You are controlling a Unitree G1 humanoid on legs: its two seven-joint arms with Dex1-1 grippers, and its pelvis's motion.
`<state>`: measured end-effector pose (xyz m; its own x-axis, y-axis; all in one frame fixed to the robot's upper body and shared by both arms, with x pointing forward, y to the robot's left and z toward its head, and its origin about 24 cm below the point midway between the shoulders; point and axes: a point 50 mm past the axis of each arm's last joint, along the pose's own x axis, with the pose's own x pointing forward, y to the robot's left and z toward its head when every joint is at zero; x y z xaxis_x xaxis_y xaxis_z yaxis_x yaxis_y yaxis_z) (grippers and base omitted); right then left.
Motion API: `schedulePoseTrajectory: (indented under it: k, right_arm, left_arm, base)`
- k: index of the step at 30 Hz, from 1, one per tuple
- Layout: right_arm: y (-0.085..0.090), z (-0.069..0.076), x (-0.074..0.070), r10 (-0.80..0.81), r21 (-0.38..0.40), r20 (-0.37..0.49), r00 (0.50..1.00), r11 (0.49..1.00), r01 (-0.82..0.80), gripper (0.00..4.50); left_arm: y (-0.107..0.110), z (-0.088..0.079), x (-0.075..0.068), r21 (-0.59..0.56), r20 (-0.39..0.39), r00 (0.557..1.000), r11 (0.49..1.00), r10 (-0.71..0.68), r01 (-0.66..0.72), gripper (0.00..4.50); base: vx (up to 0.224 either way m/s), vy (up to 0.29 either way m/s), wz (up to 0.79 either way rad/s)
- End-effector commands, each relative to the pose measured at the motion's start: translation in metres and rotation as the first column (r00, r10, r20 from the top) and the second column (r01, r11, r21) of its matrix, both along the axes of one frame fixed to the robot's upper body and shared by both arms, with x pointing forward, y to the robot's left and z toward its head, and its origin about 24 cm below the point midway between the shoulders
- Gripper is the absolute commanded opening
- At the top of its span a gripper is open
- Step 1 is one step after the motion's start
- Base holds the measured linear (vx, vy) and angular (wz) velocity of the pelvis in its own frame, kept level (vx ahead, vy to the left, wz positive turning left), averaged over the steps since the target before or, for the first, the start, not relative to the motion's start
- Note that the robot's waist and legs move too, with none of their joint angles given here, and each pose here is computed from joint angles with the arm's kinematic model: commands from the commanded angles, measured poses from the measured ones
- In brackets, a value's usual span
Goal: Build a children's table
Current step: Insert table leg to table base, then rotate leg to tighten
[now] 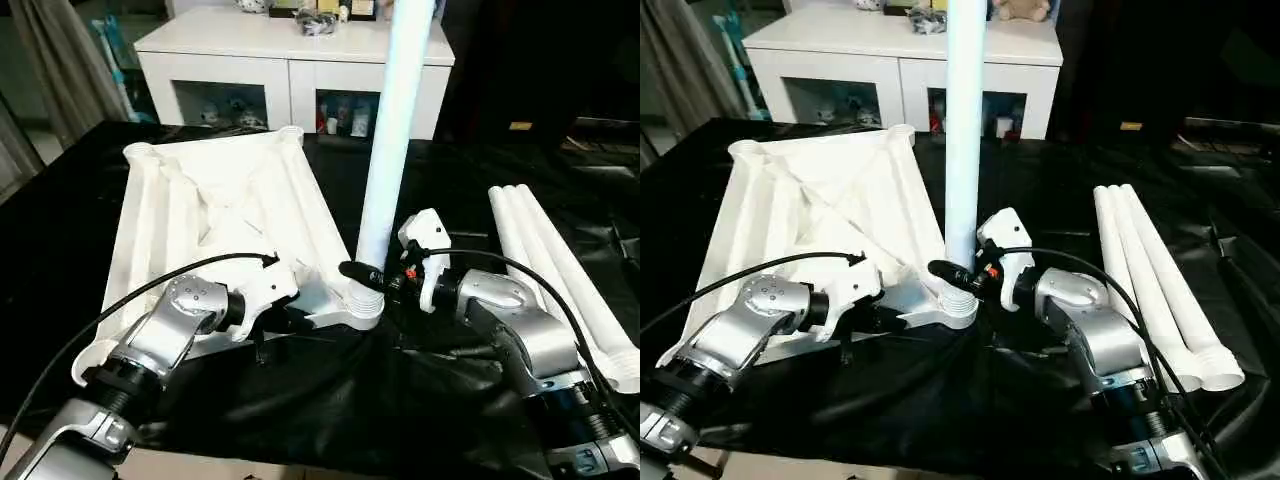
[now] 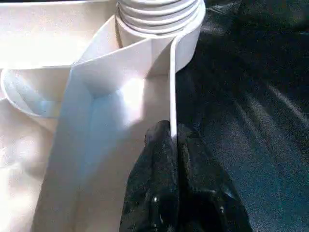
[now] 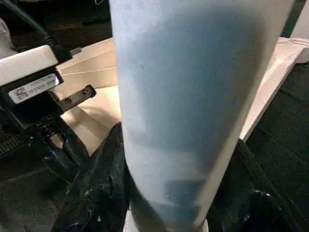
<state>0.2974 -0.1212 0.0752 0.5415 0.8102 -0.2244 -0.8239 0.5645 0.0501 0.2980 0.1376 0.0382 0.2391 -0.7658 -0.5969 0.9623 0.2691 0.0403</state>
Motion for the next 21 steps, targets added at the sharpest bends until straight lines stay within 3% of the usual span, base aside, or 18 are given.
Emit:
schedulePoseTrajectory:
  k: [1,17,21]
  right_arm:
    - [-0.01,-0.045,-0.016,-0.023,-0.088,-0.192,0.981,0.996,0.007,1.83]
    - [-0.015,-0.052,-0.019,-0.065,-0.106,-0.182,0.981,0.993,0.046,1.83]
    - [-0.009,-0.06,-0.011,-0.206,-0.132,-0.162,0.965,0.974,0.185,1.83]
  left_arm:
    - [0.019,-0.004,0.003,0.071,-0.003,0.998,0.995,0.071,-0.07,0.0]
    - [0.026,-0.003,0.003,0.093,-0.016,0.998,0.994,0.053,-0.052,0.0]
    - [0.021,-0.01,0.006,0.117,-0.008,0.993,0.987,0.114,-0.112,0.0]
  base:
    - [0.0,0.0,0.0]
    - [0.0,0.0,0.0]
    - [0.0,0.0,0.0]
